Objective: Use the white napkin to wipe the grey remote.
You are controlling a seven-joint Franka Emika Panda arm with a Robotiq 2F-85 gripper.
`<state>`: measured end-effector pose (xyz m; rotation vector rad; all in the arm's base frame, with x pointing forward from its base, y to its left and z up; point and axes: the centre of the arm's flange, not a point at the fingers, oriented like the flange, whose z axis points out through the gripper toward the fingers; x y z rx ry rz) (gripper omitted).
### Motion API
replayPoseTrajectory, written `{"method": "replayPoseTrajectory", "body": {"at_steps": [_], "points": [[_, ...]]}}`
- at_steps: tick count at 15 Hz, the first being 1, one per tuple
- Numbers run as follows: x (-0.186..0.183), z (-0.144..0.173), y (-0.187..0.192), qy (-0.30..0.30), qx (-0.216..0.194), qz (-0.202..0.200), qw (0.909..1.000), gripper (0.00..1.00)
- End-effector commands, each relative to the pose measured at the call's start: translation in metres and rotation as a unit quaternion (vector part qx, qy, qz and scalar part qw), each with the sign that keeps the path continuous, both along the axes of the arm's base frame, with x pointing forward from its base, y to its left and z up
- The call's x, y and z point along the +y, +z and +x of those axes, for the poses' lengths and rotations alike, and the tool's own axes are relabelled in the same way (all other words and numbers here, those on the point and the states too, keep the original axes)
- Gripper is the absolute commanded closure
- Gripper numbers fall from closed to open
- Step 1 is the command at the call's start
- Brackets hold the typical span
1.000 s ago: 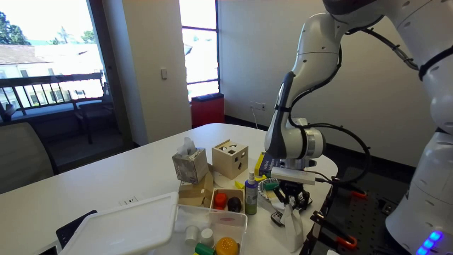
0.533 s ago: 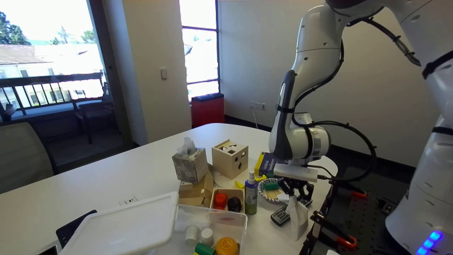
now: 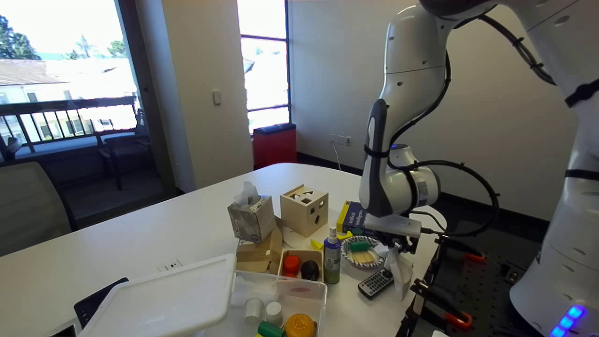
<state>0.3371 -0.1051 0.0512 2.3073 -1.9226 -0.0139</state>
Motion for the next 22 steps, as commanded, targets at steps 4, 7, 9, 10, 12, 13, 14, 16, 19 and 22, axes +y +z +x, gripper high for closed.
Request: {"method": "replayPoseTrajectory", "body": {"at_steps": [4,7,9,10,12,13,14,16,19,22], "points": [[0.000,-0.002,0.007,-0.017,0.010,-0.078,0.9968,0.99],[0.002,-0.002,0.007,-0.009,0.005,-0.087,0.9961,0.99],[0.011,0.006,0.004,0.009,-0.013,-0.069,0.9975,0.99],[0.018,0.013,0.003,0.020,-0.024,-0.059,0.9978,0.99],[0.031,0.028,0.005,0.038,-0.042,-0.042,0.9975,0.99],[0.039,0.032,0.008,0.046,-0.047,-0.033,0.9973,0.99],[0.045,0.039,0.008,0.053,-0.052,-0.023,0.9970,0.99],[0.056,0.050,0.009,0.067,-0.063,0.006,0.9958,0.99],[0.071,0.062,0.008,0.089,-0.072,0.049,0.9922,0.99],[0.079,0.066,0.009,0.102,-0.074,0.083,0.9885,0.99]]}}
